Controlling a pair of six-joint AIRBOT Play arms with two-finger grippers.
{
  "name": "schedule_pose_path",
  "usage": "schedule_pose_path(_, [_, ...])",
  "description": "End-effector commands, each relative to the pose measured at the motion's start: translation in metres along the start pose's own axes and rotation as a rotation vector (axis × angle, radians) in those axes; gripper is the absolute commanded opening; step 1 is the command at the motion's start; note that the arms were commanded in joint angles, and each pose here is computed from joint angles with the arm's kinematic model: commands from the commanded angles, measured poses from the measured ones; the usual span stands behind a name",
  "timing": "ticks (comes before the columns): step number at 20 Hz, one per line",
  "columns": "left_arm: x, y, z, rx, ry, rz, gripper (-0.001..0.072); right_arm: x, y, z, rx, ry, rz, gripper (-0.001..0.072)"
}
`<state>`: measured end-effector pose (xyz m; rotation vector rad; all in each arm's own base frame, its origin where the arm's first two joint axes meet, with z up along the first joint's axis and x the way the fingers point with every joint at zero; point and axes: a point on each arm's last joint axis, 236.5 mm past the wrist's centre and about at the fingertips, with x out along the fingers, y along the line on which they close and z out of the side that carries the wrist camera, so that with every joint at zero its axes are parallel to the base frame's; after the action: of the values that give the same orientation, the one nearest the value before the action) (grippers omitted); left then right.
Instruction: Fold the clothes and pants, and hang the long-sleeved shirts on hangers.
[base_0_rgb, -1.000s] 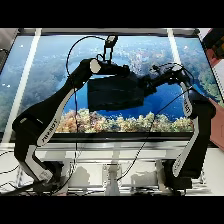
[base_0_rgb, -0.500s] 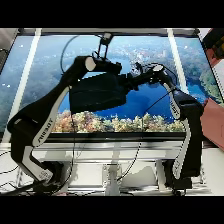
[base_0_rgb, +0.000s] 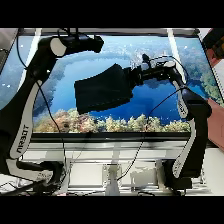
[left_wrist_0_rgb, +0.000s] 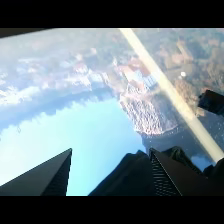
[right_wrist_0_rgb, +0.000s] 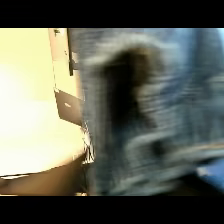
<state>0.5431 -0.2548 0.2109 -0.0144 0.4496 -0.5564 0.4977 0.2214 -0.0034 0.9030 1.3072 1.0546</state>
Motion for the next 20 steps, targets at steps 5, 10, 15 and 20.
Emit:
schedule_pose_path(5, [-0.011,0.003,0.011,0.001,-0.023,0.009,0.0521,0.016,-0.046,-0.008,-0.061,0.045,-0.241,0.0689])
schedule_pose_path(10, [-0.011,0.002,0.002,0.001,0.013,0.0,0.0521,0.064,-0.081,-0.02,-0.031,0.088,-0.438,0.0678])
schedule_pose_path(15, [-0.012,0.002,-0.002,0.001,0.03,-0.002,0.0521,0.107,-0.076,-0.039,-0.064,0.149,-0.449,0.005])
schedule_pose_path(20, [-0.022,0.013,0.007,-0.004,0.012,0.018,0.052,0.064,-0.037,-0.041,-0.14,0.191,-0.399,0.0048])
